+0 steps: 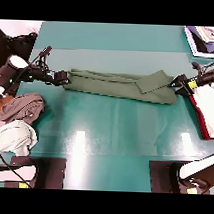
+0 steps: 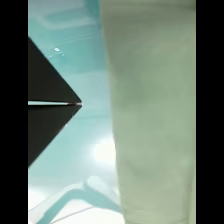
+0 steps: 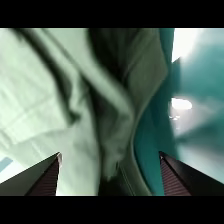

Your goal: Fold the shirts.

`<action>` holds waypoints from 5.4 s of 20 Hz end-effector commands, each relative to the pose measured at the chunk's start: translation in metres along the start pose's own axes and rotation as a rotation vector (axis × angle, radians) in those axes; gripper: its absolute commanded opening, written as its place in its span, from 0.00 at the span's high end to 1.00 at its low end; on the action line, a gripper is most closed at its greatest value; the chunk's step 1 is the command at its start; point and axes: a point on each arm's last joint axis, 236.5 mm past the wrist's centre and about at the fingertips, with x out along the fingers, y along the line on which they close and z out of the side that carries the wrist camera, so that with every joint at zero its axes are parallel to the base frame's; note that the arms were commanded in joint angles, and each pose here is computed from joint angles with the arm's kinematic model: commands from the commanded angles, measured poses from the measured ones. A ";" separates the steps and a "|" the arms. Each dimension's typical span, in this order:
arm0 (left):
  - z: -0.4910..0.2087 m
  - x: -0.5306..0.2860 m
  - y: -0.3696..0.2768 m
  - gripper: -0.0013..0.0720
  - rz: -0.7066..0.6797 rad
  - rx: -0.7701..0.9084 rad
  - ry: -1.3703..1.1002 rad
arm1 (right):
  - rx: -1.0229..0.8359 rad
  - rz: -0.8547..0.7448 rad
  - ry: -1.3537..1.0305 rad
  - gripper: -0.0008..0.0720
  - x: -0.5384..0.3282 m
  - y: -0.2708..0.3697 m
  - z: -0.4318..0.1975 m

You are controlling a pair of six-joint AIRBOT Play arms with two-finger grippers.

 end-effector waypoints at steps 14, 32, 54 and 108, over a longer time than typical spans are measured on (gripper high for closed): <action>-0.005 0.010 -0.019 0.95 -0.018 0.016 0.011 | -0.094 0.154 -0.078 0.97 0.036 0.051 0.026; -0.003 0.203 -0.168 0.95 -0.164 0.161 0.132 | -0.669 0.262 -0.211 0.97 -0.054 0.348 -0.055; 0.105 0.030 -0.075 0.95 0.023 0.275 0.032 | -0.751 0.359 -0.239 0.97 0.024 0.428 -0.089; 0.105 -0.089 0.002 0.95 0.159 0.104 0.040 | -0.392 0.321 0.058 0.13 0.254 0.315 -0.067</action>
